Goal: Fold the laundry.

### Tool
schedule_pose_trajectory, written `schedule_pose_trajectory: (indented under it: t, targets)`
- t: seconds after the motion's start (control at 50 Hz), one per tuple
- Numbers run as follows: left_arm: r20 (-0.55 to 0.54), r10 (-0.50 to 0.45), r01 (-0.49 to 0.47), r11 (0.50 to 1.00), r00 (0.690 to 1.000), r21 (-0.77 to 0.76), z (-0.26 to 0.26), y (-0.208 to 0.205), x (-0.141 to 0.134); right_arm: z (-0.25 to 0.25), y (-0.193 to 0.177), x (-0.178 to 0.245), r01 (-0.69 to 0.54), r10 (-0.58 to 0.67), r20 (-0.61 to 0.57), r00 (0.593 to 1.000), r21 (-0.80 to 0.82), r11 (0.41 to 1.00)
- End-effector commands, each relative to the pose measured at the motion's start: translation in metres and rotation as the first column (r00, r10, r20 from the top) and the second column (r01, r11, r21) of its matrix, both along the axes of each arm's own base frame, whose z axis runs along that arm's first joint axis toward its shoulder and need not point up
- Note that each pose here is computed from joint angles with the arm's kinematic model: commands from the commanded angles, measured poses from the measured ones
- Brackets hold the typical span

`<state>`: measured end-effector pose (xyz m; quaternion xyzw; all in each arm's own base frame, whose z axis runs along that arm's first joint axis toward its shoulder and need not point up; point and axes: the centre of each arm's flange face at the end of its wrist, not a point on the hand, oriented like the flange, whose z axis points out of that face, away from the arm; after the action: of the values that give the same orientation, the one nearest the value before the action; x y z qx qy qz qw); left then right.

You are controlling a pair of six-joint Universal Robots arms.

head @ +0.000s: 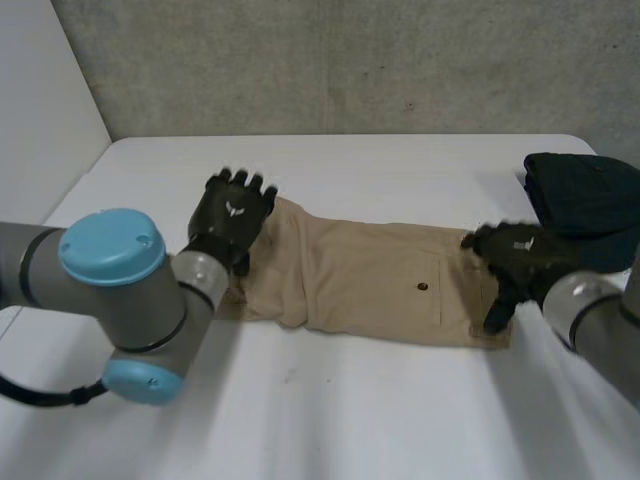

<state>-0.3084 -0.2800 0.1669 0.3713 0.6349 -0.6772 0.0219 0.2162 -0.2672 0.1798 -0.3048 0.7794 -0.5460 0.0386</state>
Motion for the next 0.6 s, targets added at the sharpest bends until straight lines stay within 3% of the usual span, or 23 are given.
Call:
schedule_pose_trajectory:
  t: [0.02, 0.46, 0.6]
  targets:
    - [0.032, 0.024, -0.027, 0.992, 0.999, 0.12, -0.022, 0.003, 0.017, -0.024, 0.011, -0.002, -0.023, 0.022, 0.024, 0.999, 0.011, 1.0]
    - [0.071, 0.076, -0.087, 0.981, 0.995, 0.174, -0.04, -0.002, 0.035, -0.053, -0.005, -0.007, 0.001, -0.003, -0.056, 0.998, -0.04, 0.999]
    - [0.086, 0.148, -0.161, 0.973, 0.985, 0.167, -0.039, -0.007, 0.045, -0.055, -0.001, -0.006, -0.002, 0.0, -0.059, 0.998, -0.036, 0.999]
